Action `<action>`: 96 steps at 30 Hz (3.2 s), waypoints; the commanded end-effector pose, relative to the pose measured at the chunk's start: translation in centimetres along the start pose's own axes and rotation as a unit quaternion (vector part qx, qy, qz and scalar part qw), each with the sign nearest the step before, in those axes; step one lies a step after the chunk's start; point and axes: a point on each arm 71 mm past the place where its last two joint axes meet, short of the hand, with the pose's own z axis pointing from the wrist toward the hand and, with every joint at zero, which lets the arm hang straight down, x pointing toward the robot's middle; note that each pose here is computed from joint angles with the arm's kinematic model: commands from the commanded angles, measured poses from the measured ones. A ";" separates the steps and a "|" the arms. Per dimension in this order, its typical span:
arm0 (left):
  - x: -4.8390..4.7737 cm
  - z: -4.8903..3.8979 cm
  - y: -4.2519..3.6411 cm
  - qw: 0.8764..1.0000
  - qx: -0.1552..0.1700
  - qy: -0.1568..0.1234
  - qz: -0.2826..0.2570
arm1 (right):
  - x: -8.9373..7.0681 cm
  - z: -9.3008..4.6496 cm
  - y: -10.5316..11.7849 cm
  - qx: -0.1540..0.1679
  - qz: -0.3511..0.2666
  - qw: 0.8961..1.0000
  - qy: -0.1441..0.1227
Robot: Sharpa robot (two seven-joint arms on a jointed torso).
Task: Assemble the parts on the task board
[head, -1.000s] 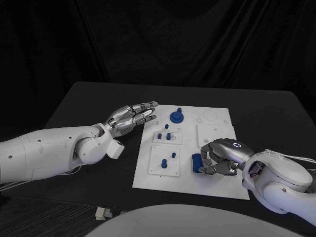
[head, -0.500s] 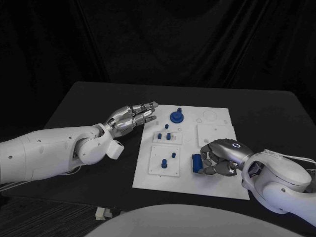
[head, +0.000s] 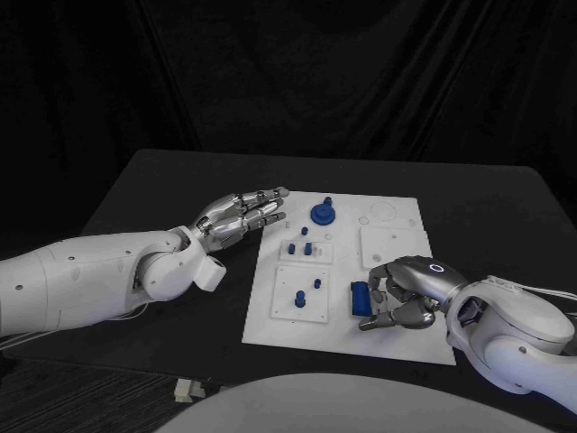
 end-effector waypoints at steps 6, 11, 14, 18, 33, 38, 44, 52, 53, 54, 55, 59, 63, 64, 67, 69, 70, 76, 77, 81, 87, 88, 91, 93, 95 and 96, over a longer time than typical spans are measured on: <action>0.10 -0.07 -0.04 1.000 0.004 0.004 -0.005 | -3.3 -1.5 -2.1 0.050 0.033 0.997 -0.049; 0.12 -0.02 0.00 1.000 0.004 0.005 -0.005 | -5.5 -2.2 -4.1 0.116 0.031 0.993 -0.021; 0.16 0.04 -0.01 1.000 0.006 0.006 -0.005 | -6.3 -2.4 -5.1 0.156 0.018 0.988 0.006; 0.20 0.07 -0.09 1.000 0.012 0.005 -0.005 | -6.6 -2.5 -6.4 0.195 -0.002 0.980 0.047; 0.29 0.16 -0.10 1.000 0.015 0.006 -0.005 | -6.0 -1.6 -8.3 0.245 -0.044 0.959 0.138; 0.30 0.17 -0.09 1.000 0.015 0.007 -0.006 | -5.5 -1.2 -8.6 0.250 -0.047 0.955 0.152; 0.32 0.21 -0.05 1.000 0.014 0.008 -0.006 | -4.8 -0.8 -8.5 0.250 -0.044 0.954 0.160; 0.33 0.25 0.00 1.000 0.013 0.009 -0.007 | -4.1 -0.5 -8.2 0.247 -0.037 0.955 0.162; 0.32 0.24 0.00 1.000 0.013 0.009 -0.007 | -4.0 -0.5 -8.2 0.246 -0.036 0.955 0.162; 0.30 0.23 0.01 1.000 0.013 0.009 -0.007 | -3.9 -0.4 -8.2 0.246 -0.035 0.955 0.162; 0.29 0.23 0.01 1.000 0.012 0.009 -0.007 | -3.7 -0.4 -8.1 0.246 -0.033 0.955 0.162; 0.26 0.21 0.04 1.000 0.011 0.008 -0.007 | -3.2 -0.3 -8.0 0.244 -0.027 0.956 0.163; 0.23 0.19 0.07 1.000 0.010 0.008 -0.007 | -2.8 -0.2 -7.9 0.243 -0.022 0.956 0.163; 0.22 0.19 0.08 1.000 0.010 0.008 -0.007 | -2.7 -0.2 -7.9 0.243 -0.021 0.956 0.163; 0.22 0.19 0.09 1.000 0.010 0.008 -0.007 | -2.4 -0.1 -7.8 0.242 -0.019 0.956 0.163; 0.23 0.20 0.11 1.000 0.010 0.008 -0.007 | -2.2 0.0 -7.8 0.242 -0.018 0.956 0.164; 0.24 0.20 0.11 1.000 0.010 0.009 -0.007 | -2.1 0.0 -7.8 0.242 -0.017 0.956 0.165; 0.22 0.18 0.13 1.000 0.009 0.008 -0.007 | -1.7 0.0 -7.8 0.243 -0.009 0.955 0.170; 0.22 0.17 0.13 1.000 0.009 0.008 -0.007 | -1.6 0.0 -7.8 0.243 -0.007 0.955 0.171; 0.23 0.18 0.15 1.000 0.008 0.009 -0.008 | -1.5 0.0 -7.8 0.243 -0.002 0.955 0.172; 0.25 0.19 0.18 1.000 0.007 0.009 -0.008 | -1.4 0.0 -7.7 0.245 0.020 0.954 0.173; 0.25 0.19 0.19 1.000 0.007 0.009 -0.008 | -1.3 0.0 -7.7 0.245 0.028 0.953 0.173; 0.25 0.18 0.19 1.000 0.007 0.009 -0.008 | -1.2 -0.2 -7.7 0.248 0.053 0.951 0.175; 0.24 0.17 0.20 1.000 0.006 0.009 -0.008 | -1.1 -0.4 -7.7 0.250 0.071 0.949 0.177; 0.23 0.16 0.20 1.000 0.006 0.009 -0.008 | -1.0 -0.6 -7.7 0.252 0.098 0.946 0.180; 0.22 0.16 0.21 1.000 0.006 0.009 -0.008 | -1.0 -0.7 -7.7 0.253 0.107 0.944 0.181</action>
